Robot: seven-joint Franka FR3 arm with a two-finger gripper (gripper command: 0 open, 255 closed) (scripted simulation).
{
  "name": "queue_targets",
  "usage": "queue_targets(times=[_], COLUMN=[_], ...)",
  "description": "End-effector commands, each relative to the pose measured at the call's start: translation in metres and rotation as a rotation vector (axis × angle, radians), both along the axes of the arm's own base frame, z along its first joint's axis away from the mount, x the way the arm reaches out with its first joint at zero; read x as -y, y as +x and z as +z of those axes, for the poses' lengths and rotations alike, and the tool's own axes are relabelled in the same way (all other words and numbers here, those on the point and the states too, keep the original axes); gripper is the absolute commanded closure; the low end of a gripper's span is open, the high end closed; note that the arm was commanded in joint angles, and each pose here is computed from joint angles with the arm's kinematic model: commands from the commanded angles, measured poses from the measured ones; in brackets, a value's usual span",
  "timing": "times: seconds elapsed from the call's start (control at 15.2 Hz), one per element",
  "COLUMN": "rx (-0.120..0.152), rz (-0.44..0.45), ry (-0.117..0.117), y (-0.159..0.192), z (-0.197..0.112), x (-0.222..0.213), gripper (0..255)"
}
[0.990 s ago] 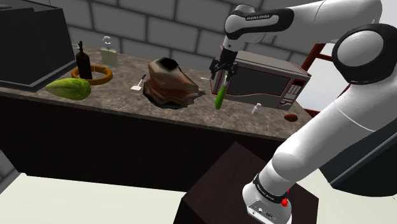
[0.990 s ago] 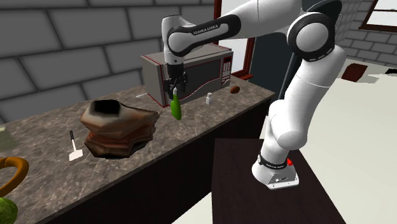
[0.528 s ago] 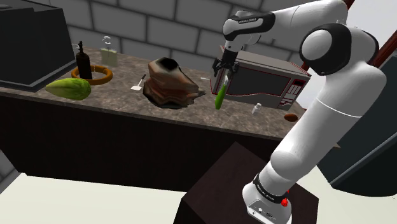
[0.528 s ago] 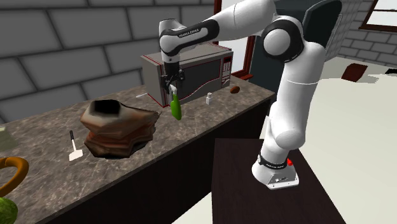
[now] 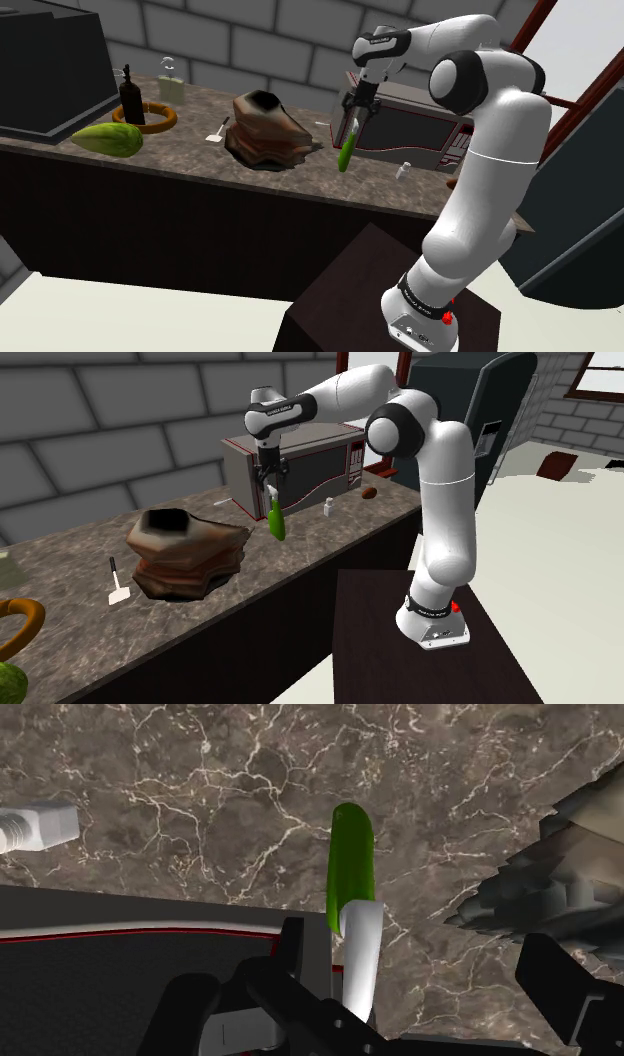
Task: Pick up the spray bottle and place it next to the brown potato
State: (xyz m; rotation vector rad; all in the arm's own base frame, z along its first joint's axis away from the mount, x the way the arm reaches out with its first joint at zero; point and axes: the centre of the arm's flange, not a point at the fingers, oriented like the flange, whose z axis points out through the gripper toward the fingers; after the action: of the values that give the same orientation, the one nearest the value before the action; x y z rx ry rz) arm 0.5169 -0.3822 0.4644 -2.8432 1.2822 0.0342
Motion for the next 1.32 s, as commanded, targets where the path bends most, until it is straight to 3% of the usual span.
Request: queue_targets(times=[0.0, 0.53, 1.06, 1.12, 1.25], rx=[-0.003, -0.003, -0.003, -0.003, -0.003], rz=[-0.039, -0.039, -0.039, -0.039, -0.039], ry=[-0.005, -0.005, -0.005, -0.005, -0.005], y=[0.001, 0.001, 0.001, 0.001, 0.001], z=[-0.001, -0.041, -0.041, -0.041, -0.041], x=[0.024, 0.023, 0.023, 0.023, 0.023], gripper=[0, 0, 0, 255, 255])
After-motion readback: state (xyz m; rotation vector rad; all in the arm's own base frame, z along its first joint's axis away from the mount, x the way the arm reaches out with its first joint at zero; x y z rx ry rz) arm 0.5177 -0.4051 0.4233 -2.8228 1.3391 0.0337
